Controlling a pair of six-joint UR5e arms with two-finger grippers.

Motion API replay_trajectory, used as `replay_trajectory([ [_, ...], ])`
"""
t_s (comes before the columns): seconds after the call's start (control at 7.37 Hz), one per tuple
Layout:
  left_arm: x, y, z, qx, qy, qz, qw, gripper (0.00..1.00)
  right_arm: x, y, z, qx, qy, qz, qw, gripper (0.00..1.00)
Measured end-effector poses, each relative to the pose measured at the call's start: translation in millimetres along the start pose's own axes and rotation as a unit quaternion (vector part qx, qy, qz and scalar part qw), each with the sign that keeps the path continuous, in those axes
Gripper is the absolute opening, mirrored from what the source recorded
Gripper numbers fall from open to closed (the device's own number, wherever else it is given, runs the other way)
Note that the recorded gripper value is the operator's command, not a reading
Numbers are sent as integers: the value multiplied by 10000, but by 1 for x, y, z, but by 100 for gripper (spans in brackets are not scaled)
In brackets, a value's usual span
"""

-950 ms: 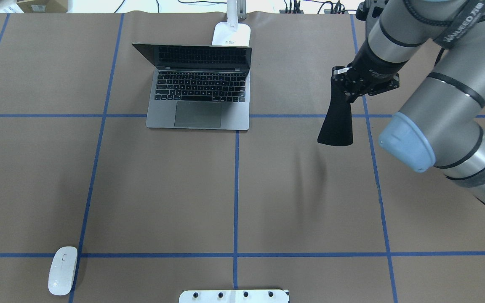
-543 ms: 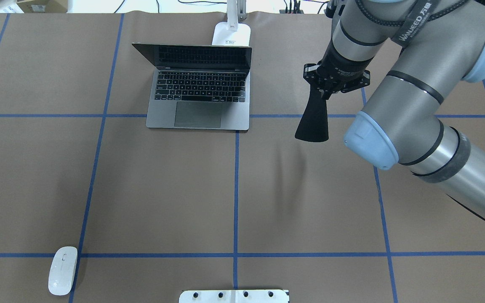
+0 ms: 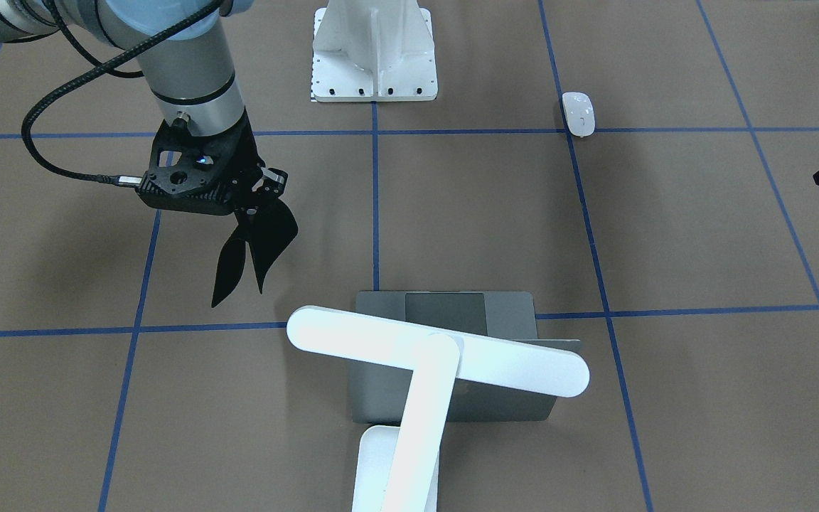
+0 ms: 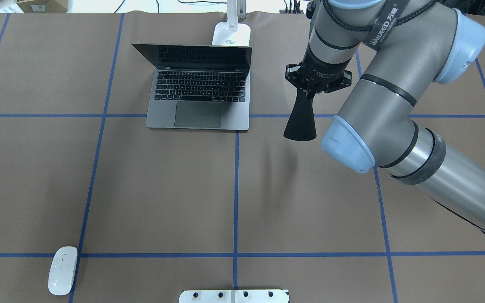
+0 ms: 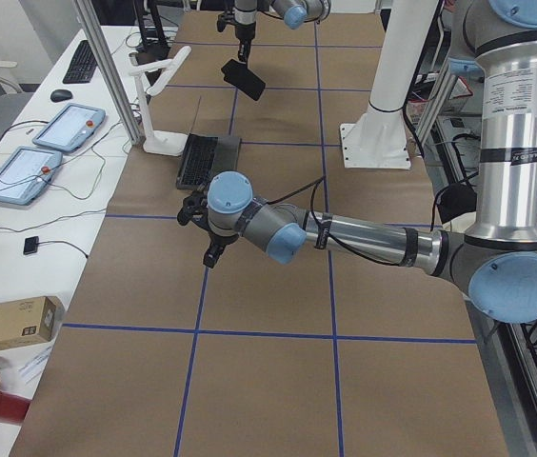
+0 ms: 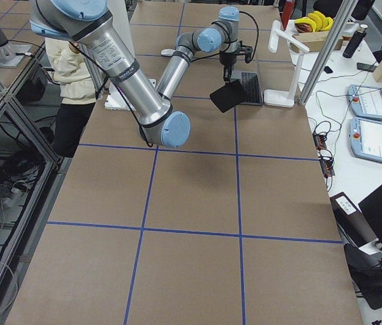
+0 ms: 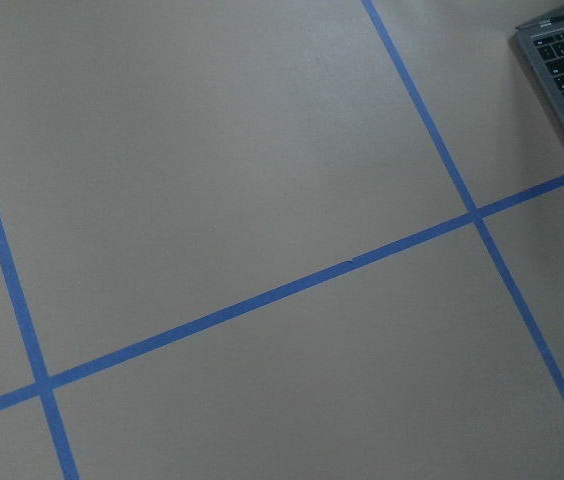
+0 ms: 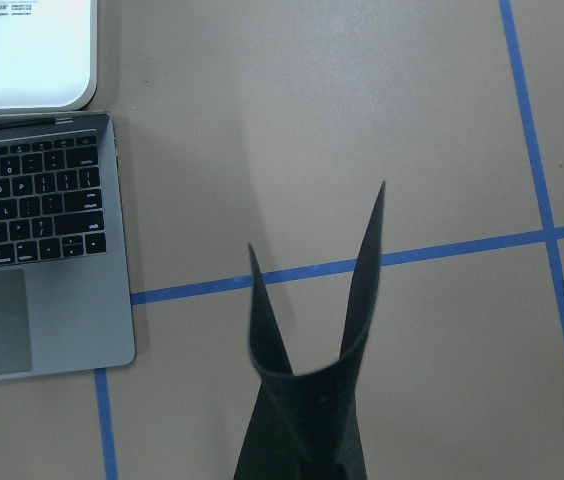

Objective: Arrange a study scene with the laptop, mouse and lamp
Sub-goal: 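Carry the mouse pad with the right gripper beside the laptop and lower it, then release the pad and withdraw the right gripper while the left gripper nears the mouse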

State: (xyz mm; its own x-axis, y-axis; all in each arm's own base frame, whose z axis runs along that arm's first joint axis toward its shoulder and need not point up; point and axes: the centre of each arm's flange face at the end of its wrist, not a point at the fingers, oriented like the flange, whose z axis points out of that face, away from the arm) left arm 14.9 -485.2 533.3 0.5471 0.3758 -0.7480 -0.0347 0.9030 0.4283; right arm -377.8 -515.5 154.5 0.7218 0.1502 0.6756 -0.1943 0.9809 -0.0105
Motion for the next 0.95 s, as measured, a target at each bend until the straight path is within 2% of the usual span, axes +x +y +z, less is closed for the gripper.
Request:
replay_trajectory([
  [0.54,-5,3,3,-51,-31,-145,9999,99,2,1,9,45,92,-80,9999,100],
  [0.95,2,0,8,-148,-71,-1011,9947,99,46,3,45,-142,328,-263,9990,100],
])
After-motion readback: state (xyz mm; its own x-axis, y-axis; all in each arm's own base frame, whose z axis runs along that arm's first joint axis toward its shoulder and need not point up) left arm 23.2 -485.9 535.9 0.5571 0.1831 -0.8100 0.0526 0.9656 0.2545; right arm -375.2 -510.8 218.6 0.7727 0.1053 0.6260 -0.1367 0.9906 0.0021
